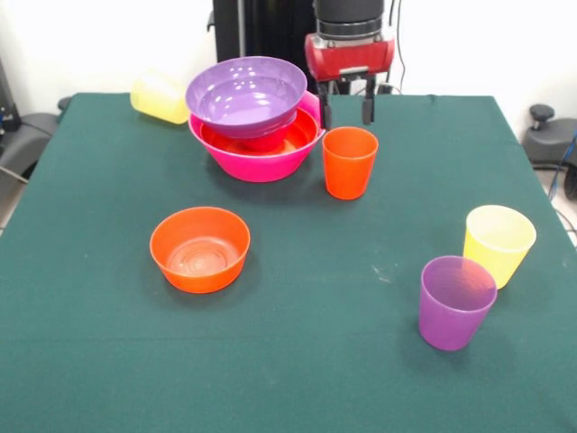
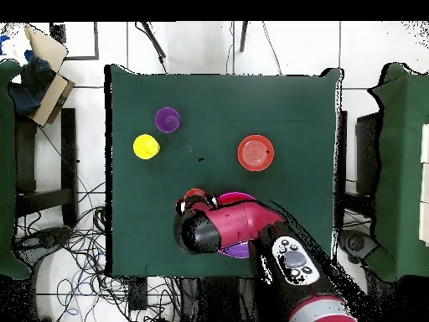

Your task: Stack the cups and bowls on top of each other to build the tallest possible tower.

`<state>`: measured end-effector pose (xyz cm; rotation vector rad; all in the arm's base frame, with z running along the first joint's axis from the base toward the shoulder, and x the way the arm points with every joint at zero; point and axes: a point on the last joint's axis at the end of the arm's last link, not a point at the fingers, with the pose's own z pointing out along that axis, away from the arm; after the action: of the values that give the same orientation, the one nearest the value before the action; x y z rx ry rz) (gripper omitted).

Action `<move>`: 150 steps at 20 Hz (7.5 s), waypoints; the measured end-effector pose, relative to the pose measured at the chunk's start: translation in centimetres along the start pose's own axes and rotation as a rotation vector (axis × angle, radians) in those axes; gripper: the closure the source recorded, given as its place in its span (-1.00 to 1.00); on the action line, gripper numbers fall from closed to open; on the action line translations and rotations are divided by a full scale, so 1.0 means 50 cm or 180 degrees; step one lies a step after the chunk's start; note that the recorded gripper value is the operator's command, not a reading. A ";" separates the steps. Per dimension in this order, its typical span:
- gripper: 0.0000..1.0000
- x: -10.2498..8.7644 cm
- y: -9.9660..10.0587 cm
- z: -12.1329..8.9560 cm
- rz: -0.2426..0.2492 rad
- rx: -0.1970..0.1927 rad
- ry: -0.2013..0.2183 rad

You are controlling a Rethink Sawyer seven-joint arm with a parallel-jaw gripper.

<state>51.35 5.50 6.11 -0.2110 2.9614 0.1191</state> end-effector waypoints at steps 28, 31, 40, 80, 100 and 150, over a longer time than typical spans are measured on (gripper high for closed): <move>-1.00 0.088 0.086 0.107 0.0136 -0.0099 0.0044; -1.00 0.089 0.085 0.107 0.0144 -0.0090 0.0048; -1.00 0.085 0.073 0.102 0.0173 -0.0072 0.0031; -1.00 0.031 0.049 -0.048 0.0348 0.0152 0.0011; -1.00 0.081 0.029 0.121 0.0493 0.0076 0.0202; 1.00 -0.230 0.122 -0.096 0.0483 0.0395 -0.0105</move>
<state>60.89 12.61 13.26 0.0316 2.9362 -0.0418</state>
